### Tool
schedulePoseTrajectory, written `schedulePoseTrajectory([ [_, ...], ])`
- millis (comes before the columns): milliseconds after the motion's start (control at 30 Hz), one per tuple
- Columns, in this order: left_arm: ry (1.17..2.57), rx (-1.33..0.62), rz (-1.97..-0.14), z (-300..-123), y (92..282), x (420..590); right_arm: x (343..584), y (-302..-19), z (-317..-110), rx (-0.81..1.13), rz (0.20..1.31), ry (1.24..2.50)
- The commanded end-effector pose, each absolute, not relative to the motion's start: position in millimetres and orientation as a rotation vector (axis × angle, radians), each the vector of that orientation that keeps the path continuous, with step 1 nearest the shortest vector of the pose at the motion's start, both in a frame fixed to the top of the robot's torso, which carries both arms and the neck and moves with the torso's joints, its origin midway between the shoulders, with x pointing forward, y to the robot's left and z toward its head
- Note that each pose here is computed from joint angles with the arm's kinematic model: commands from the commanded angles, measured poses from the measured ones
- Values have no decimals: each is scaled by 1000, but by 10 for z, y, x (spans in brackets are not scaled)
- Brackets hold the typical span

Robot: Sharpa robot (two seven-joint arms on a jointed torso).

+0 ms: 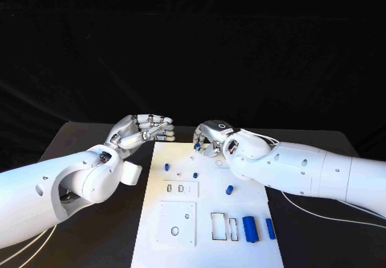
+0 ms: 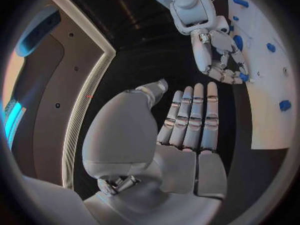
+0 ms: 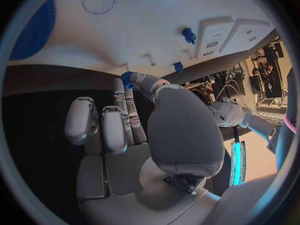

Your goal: Assemble the parts on the task board

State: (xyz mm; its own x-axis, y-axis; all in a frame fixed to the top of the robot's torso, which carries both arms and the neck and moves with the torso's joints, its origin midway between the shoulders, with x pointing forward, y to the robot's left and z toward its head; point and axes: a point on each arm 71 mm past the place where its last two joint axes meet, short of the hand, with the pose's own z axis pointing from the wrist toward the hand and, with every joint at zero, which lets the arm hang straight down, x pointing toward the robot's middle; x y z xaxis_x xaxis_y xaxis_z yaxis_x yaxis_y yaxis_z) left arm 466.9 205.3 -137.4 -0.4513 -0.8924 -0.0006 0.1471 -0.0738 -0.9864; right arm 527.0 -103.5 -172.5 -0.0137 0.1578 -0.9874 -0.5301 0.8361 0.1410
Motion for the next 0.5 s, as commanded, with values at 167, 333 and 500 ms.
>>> schedulePoseTrajectory([
  [167, 1398, -841, -1669, -1354, 2018, 4661, 5283, -1000, -1747, -328, 561, 1515],
  [333, 1398, -840, -1670, -1351, 2017, 4661, 5290, -983, -1752, -330, 561, 1519],
  [500, 1398, -839, -1671, -1346, 2013, 4661, 5303, -971, -1766, -336, 554, 1534],
])
